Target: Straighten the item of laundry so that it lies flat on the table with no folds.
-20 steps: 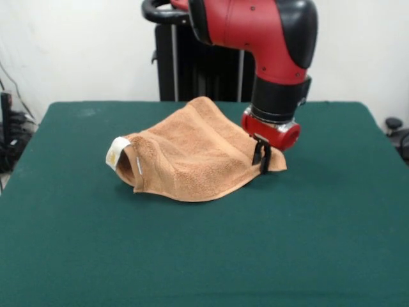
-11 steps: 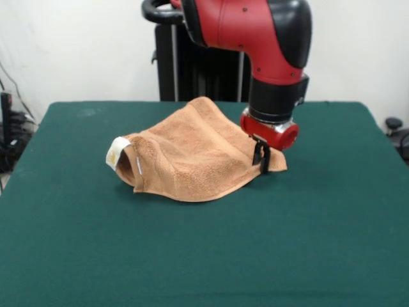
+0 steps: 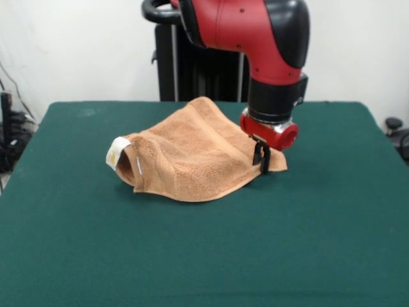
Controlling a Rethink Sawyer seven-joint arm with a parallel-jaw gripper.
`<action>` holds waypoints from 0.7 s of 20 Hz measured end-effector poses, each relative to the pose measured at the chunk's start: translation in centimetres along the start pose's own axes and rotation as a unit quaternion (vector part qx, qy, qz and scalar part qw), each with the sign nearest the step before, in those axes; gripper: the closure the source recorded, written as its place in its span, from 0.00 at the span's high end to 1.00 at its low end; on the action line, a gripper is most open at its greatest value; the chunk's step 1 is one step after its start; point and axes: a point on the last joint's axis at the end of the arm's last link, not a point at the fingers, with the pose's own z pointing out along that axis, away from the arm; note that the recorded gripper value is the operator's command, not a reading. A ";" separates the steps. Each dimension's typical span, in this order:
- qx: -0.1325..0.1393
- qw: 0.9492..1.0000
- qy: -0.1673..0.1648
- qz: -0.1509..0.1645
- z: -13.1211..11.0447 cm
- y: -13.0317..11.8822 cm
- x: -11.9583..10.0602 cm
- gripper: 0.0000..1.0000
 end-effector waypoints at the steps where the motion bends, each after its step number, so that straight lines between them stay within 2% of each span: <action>1: 0.000 1.000 0.001 0.001 0.0 0.0 0.0 0.00; 7: -0.002 1.000 0.003 0.007 -0.1 0.2 0.1 0.00; 14: -0.017 1.000 0.007 0.017 -0.1 2.7 1.9 0.00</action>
